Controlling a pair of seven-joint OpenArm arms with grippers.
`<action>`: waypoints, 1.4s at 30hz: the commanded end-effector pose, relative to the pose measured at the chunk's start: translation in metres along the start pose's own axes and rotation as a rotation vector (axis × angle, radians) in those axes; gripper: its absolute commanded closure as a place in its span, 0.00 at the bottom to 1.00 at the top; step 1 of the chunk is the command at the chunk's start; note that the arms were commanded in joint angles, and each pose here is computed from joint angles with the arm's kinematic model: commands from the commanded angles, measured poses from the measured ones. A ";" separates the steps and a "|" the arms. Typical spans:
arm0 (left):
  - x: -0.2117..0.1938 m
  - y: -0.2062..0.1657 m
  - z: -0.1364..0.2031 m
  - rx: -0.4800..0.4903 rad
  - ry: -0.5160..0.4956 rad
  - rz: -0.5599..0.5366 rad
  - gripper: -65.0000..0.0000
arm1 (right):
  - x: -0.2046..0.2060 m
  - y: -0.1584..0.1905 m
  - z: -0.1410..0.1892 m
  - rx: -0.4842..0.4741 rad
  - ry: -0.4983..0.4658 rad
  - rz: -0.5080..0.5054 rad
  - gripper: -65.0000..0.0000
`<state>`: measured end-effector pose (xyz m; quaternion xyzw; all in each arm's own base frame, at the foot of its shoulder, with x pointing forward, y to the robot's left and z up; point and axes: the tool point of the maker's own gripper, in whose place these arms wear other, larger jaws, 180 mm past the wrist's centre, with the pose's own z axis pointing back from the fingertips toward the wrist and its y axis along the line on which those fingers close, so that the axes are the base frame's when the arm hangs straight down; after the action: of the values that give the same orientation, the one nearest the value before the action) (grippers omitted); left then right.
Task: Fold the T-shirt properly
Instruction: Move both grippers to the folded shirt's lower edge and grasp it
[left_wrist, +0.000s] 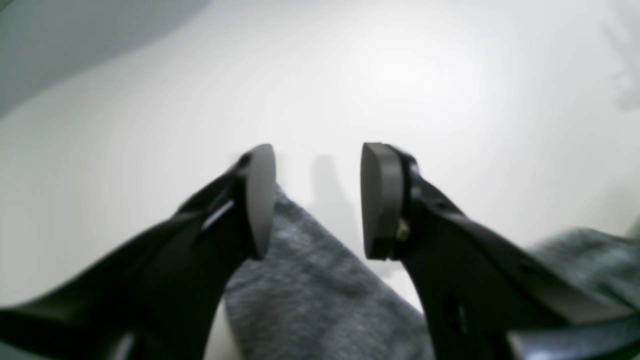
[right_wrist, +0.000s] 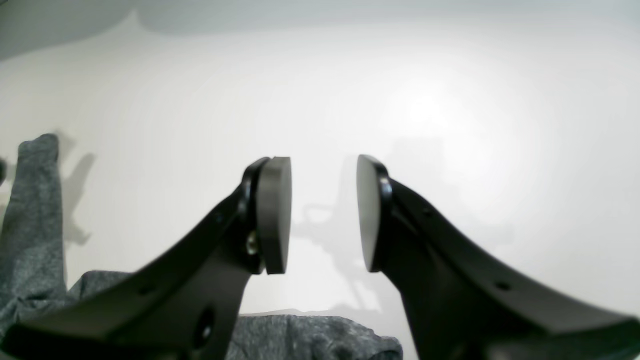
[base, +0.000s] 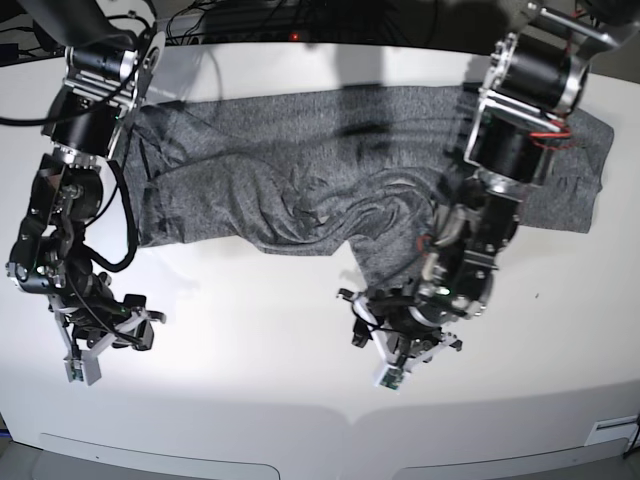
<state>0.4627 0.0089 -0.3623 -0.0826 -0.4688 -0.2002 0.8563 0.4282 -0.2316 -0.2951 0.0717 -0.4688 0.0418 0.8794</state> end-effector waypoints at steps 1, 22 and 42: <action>0.018 0.014 -0.002 0.052 -0.044 -0.022 0.61 | 0.027 -0.002 0.006 0.004 -0.069 0.018 0.68; -0.044 0.044 -0.031 0.110 0.150 -0.022 0.61 | 0.026 0.006 0.005 0.042 -0.068 -0.003 0.68; -0.115 0.173 0.027 0.354 0.306 -0.033 0.61 | 0.029 0.011 0.005 0.066 -0.082 -0.011 0.68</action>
<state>0.4521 0.2068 -0.4441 0.1110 -0.3579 -0.1390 0.9167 0.4271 -0.2183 -0.2935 0.1092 -0.4685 0.0421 0.8757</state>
